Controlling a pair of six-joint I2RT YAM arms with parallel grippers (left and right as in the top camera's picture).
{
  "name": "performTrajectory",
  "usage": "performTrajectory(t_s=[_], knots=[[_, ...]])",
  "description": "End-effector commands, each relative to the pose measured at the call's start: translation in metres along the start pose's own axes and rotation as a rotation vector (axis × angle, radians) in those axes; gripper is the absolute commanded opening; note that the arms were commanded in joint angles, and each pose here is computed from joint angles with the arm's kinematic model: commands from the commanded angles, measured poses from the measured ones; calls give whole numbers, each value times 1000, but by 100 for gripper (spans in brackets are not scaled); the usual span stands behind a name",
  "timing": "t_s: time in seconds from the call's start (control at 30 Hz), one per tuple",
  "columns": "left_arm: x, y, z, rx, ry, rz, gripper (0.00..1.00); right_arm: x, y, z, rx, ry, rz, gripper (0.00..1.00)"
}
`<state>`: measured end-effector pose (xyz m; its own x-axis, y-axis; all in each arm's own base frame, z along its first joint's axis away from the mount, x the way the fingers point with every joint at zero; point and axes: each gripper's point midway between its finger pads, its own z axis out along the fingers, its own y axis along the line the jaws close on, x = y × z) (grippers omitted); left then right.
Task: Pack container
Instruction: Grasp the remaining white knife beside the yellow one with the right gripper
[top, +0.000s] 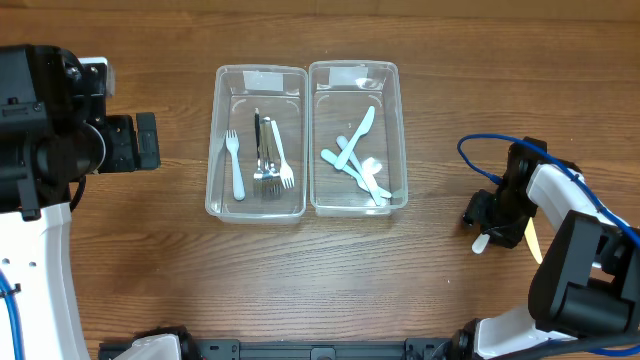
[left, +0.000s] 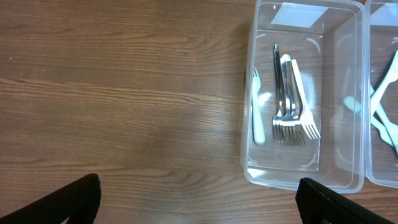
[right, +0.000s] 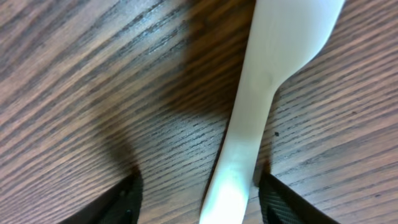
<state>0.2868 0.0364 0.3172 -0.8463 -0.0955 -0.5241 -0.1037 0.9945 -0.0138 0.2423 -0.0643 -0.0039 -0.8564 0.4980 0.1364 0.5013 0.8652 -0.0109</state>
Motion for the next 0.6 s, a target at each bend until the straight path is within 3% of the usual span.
performTrajectory(t_s=[0.0, 0.1, 0.2, 0.43, 0.57], knots=[[1, 0, 2, 10, 7, 7, 100, 16, 4, 21, -32, 73, 38, 51], [1, 0, 2, 10, 7, 7, 100, 17, 4, 21, -31, 80, 39, 40], [1, 0, 2, 10, 7, 7, 100, 19, 4, 21, -30, 86, 39, 38], [1, 0, 2, 10, 7, 7, 100, 19, 4, 21, -29, 88, 39, 21], [1, 0, 2, 10, 7, 7, 100, 19, 4, 21, -30, 86, 39, 17]])
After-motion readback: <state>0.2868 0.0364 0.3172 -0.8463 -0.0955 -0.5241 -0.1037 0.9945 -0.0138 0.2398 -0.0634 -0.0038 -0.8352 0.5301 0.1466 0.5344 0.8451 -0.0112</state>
